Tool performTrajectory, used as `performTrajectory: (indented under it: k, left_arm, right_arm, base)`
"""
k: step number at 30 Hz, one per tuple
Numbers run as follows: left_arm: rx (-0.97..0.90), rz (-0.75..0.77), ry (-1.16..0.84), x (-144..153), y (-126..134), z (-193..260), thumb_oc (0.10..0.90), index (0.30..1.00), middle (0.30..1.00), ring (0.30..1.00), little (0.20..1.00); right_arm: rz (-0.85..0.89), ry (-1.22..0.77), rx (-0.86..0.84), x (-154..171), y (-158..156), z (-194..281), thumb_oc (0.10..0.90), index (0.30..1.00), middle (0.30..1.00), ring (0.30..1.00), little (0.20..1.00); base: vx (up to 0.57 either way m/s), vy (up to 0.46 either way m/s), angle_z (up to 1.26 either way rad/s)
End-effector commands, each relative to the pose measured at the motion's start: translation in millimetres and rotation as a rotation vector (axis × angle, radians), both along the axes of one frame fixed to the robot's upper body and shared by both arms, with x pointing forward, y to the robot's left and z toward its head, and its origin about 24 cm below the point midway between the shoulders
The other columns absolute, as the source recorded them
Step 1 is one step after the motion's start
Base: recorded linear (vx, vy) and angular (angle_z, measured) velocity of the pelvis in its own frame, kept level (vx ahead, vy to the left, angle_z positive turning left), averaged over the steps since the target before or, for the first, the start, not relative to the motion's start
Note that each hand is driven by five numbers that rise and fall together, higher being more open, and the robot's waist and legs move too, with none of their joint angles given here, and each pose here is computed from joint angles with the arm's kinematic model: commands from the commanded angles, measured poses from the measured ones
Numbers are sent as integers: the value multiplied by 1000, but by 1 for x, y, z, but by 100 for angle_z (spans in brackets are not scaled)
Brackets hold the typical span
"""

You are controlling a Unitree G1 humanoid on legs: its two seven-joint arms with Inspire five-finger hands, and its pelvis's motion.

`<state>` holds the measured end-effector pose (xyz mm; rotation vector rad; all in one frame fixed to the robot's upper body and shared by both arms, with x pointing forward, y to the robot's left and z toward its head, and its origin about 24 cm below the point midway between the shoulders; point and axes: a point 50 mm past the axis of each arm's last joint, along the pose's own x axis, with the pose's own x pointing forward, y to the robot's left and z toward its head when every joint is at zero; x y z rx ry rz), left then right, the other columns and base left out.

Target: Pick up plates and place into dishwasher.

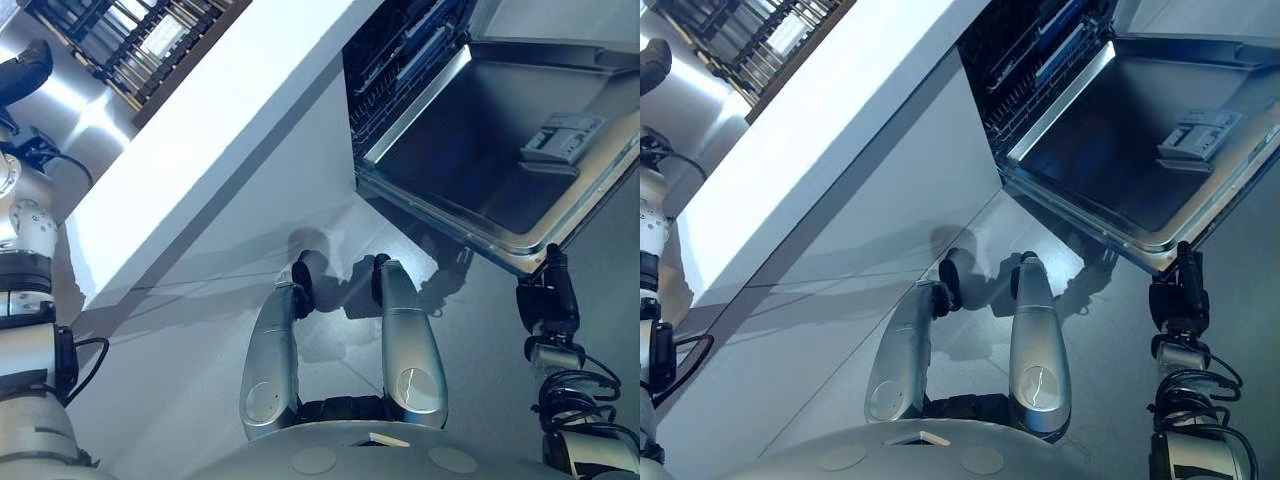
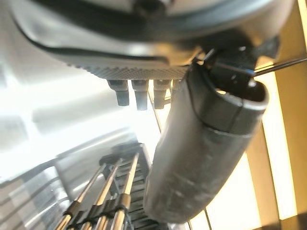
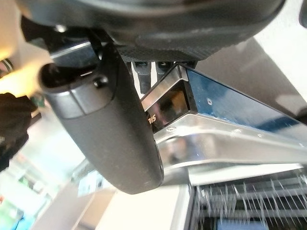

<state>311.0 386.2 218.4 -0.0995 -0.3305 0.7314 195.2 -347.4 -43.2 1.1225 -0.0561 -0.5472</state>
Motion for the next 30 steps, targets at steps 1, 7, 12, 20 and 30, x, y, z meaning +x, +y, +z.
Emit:
performTrajectory:
  k: [1,7,12,20,30]
  left_arm:
    - [123,69,-266,-27,19,82,800,900,900,900,900]
    - [155,7,-211,-22,10,60,800,900,900,900,900]
    - [118,-39,-190,-16,4,44,800,900,900,900,900]
    - [89,-67,-123,-15,6,19,800,900,900,900,900]
    - [56,-51,-67,-40,14,-30,800,900,900,900,900]
  right_arm:
    - [690,-763,-241,109,100,137,800,900,900,900,900]
    - [933,-1116,-425,98,172,225,800,900,900,900,900]
    - [983,-1277,-572,85,204,273,800,900,900,900,900]
    - [771,-1086,-499,95,189,266,800,900,900,900,900]
    - [367,-627,-646,87,126,201,800,900,900,900,900]
  base:
    - [76,2,-12]
    - [80,5,-9]
    - [68,49,-26]
    - [96,53,17]
    - [50,42,23]
